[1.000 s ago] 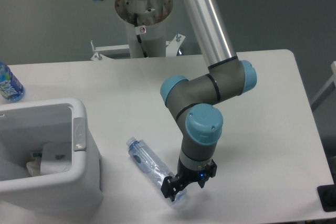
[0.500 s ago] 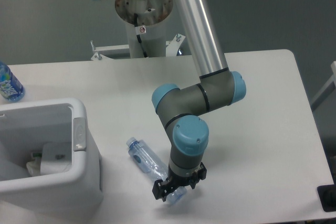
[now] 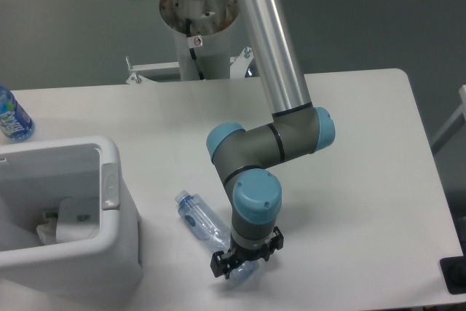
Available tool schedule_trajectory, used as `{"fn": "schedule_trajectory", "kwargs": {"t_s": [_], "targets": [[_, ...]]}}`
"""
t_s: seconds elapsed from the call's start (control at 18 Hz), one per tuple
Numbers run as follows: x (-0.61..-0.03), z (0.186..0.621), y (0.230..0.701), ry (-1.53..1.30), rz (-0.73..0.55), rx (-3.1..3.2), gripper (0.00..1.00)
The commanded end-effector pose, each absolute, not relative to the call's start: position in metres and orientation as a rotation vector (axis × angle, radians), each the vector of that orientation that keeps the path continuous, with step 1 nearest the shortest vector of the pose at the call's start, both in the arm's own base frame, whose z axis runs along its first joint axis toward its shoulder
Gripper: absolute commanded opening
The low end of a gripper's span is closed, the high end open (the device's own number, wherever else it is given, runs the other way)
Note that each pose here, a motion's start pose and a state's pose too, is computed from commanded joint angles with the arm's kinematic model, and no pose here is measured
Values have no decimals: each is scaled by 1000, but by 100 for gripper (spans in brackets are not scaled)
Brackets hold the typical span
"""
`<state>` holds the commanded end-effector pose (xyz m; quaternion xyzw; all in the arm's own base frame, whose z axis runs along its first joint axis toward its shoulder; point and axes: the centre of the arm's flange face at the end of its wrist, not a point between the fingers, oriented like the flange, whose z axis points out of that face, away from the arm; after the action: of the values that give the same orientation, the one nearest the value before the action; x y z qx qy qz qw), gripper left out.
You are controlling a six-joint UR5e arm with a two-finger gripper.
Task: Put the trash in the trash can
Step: 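Close the gripper on the bottle's bottom end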
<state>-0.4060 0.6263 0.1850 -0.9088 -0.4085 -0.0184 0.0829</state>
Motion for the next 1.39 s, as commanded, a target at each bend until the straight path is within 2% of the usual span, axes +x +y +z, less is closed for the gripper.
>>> {"fn": "schedule_trajectory", "kwargs": {"t_s": [0.17,1.06,1.22,1.39], "targets": [[-406,187,626,-1219,-54,-2712,63],[-402,211,623,-1186,-40,-2698,58],[-405,249,624,-1131,-5,-2656,58],[-421,330,607,-1086,58,-2551,58]]}}
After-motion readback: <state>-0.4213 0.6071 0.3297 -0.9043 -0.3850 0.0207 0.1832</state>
